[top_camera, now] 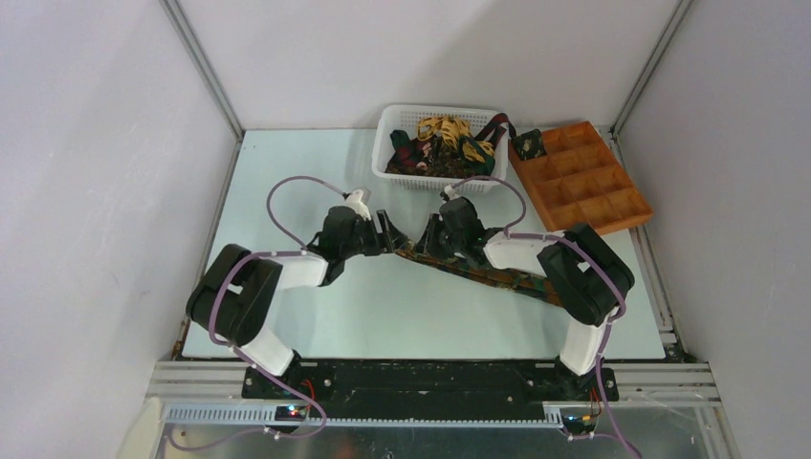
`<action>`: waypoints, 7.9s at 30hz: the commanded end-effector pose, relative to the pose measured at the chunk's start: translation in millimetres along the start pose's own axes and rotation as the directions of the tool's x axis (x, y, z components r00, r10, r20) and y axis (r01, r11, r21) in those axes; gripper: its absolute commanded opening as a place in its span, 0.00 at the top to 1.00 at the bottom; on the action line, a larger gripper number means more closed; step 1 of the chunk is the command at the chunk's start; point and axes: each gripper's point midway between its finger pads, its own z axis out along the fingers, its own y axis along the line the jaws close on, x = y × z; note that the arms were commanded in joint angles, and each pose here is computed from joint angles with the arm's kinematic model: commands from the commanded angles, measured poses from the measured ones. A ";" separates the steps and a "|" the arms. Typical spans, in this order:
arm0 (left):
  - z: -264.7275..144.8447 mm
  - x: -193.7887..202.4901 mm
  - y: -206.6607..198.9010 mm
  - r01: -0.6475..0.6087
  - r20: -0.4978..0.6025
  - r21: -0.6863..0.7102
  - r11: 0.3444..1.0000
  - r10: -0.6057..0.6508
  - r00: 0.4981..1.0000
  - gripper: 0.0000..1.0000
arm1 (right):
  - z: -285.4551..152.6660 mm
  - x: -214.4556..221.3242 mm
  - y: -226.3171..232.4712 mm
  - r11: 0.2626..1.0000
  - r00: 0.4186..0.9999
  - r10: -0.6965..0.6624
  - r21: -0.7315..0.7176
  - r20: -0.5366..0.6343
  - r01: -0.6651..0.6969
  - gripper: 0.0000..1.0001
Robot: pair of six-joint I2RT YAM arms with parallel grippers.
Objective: Roll the ties
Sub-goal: Roll the tie at the center of the board.
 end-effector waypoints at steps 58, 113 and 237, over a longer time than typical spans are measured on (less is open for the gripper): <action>14.5 -1.4 -16.4 -0.128 -0.058 -0.080 0.988 0.124 0.991 0.56 | -68.0 -50.1 18.2 0.995 0.976 -0.103 0.035 0.191 0.098 0.54; -10.2 -19.6 23.5 -0.664 -0.450 -0.714 0.222 0.582 0.678 0.62 | -132.6 -60.4 -47.3 0.977 0.950 -0.127 0.203 0.287 0.070 0.49; -53.0 -70.6 19.7 0.100 0.235 -0.137 0.985 -0.066 0.970 0.17 | -0.1 -18.4 76.6 0.982 0.999 -0.033 -0.187 0.020 0.037 0.55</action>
